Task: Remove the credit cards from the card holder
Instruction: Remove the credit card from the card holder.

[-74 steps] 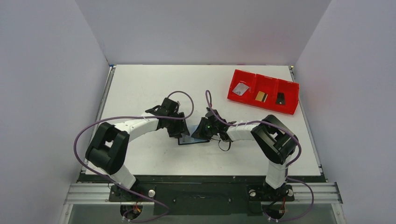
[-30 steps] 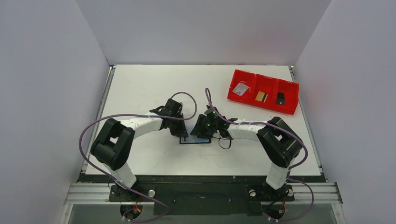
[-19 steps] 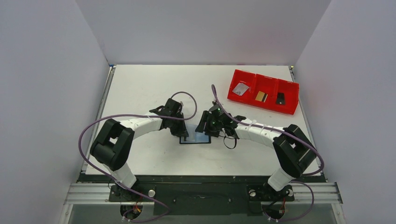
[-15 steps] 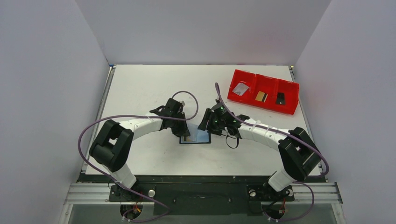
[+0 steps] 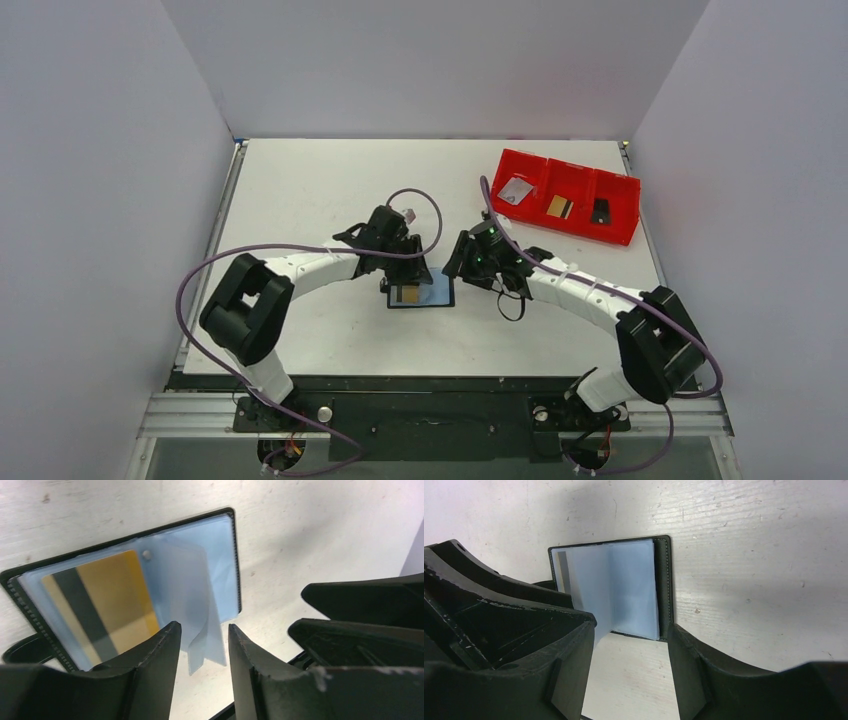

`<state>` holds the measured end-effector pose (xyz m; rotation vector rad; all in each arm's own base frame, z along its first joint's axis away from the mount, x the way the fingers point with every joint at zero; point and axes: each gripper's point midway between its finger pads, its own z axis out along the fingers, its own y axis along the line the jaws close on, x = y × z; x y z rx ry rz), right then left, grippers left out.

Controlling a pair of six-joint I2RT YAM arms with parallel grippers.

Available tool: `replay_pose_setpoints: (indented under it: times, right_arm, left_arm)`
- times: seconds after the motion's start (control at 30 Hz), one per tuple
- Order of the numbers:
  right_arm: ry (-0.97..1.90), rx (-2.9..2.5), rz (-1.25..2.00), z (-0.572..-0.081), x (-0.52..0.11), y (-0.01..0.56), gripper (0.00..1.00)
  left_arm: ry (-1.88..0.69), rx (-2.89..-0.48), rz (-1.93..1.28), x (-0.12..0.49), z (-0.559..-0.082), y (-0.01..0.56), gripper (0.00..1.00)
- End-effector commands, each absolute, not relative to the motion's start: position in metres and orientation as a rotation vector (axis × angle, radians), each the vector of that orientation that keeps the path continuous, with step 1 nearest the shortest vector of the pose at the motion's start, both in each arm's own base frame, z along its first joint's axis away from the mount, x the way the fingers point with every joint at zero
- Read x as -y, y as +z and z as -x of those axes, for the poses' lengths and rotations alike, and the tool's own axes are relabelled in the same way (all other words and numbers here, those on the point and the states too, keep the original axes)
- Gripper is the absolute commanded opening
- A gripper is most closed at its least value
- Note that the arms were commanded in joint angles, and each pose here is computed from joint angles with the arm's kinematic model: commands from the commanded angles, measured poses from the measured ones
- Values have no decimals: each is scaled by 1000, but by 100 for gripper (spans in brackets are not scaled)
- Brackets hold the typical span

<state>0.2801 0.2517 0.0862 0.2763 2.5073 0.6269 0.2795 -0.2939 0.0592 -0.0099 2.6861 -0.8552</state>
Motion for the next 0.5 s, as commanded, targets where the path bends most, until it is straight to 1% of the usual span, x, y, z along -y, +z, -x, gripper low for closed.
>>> replay_pose_setpoints:
  times: [0.0,0.17,0.47]
  right_arm:
    - [598,-2453,-280,-284,-240,99,52]
    - [570,-2436,-298,-285,-232,101,52]
    - [510,-2401,-347,-285,-212,105,52]
  left_arm:
    - [-945,-2596,-45,320,-296,81,40]
    - [-955,-2605,-67,329,-295,78,46]
    - [-976,-2625,-83,341,-294,68,50]
